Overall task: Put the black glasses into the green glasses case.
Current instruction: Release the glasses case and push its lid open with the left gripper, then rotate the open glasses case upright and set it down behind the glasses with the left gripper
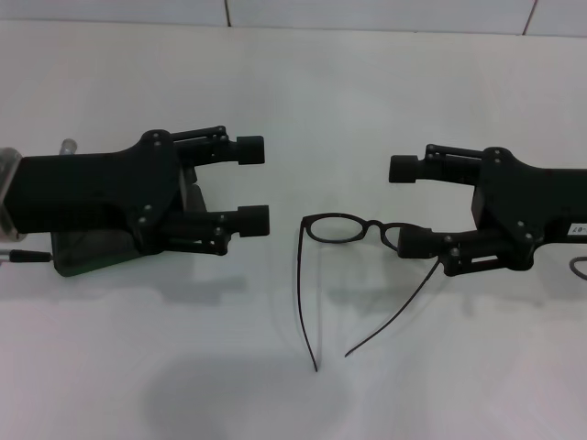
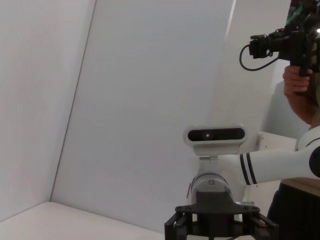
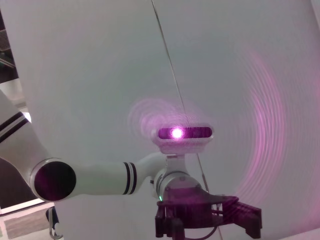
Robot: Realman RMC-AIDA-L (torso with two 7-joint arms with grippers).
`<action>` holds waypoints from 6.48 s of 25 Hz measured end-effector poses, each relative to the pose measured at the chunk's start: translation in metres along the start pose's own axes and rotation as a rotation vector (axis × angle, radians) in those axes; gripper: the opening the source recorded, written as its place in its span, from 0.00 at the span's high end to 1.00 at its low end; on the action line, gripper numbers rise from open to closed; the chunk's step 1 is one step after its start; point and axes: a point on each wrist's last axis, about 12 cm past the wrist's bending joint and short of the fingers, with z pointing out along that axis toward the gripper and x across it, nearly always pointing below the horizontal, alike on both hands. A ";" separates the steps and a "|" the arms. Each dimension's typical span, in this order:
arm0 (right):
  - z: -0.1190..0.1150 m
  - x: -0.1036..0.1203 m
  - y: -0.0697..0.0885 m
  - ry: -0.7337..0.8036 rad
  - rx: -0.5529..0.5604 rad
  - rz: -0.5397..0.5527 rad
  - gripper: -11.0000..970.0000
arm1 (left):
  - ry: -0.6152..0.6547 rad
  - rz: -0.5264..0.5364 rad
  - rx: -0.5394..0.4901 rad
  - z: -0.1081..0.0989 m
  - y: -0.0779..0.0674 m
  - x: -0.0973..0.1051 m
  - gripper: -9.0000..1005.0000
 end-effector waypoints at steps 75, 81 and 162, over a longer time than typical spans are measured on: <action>-0.087 0.042 0.002 -0.145 0.543 0.032 0.12 | 1.161 0.039 -0.633 0.028 0.079 -0.048 0.66; -0.087 0.042 0.003 -0.146 0.543 0.031 0.12 | 1.172 0.035 -0.616 0.029 0.077 -0.048 0.75; -0.151 0.072 0.090 -0.367 0.678 -0.014 0.15 | 1.135 0.553 -0.317 0.246 0.071 -0.047 0.63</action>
